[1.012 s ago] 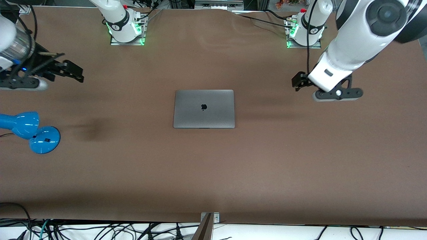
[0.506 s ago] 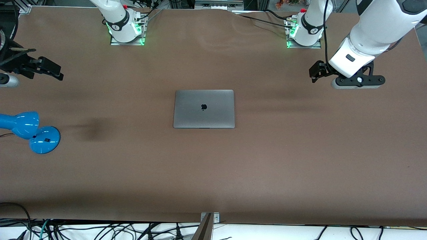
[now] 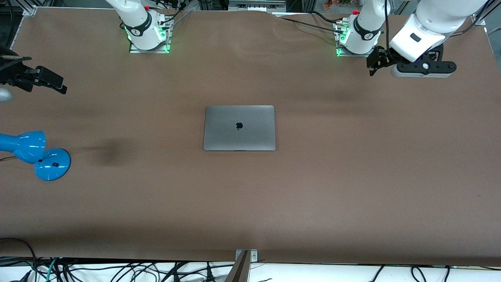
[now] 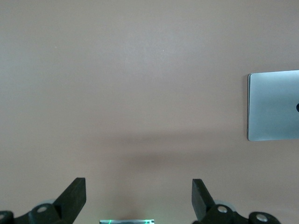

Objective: Close laptop with both arms from behind

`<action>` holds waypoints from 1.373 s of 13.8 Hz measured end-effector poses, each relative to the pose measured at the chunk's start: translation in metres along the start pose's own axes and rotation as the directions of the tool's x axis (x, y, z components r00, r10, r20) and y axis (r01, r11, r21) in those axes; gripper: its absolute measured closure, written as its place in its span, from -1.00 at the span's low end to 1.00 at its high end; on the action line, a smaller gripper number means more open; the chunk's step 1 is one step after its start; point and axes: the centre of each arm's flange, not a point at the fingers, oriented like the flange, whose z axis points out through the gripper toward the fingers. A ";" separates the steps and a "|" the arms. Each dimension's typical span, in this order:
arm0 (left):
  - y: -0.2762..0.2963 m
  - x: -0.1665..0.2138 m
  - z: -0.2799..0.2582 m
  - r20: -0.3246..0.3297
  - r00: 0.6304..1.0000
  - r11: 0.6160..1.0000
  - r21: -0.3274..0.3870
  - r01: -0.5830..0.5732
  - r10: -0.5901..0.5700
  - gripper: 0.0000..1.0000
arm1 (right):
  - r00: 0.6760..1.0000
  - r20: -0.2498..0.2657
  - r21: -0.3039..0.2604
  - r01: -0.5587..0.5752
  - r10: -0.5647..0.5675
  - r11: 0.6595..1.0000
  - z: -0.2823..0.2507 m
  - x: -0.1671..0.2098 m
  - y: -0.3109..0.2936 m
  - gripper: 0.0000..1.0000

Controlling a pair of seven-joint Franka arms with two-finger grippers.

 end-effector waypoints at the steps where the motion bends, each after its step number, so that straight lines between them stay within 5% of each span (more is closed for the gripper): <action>1: -0.006 0.002 -0.004 -0.007 1.000 1.000 -0.005 -0.009 0.009 -1.00 | 1.000 -0.001 -0.007 -0.001 0.001 1.000 0.000 0.000 0.001 -1.00; 7: 0.009 0.016 -0.018 -0.032 0.998 0.997 -0.045 -0.059 0.057 -1.00 | 1.000 -0.002 -0.011 0.002 -0.002 1.000 0.000 0.000 0.002 -1.00; 19: 0.041 0.038 -0.021 -0.014 0.998 0.998 0.002 -0.069 0.069 -1.00 | 1.000 -0.011 -0.012 0.016 -0.016 1.000 -0.004 -0.002 0.001 -1.00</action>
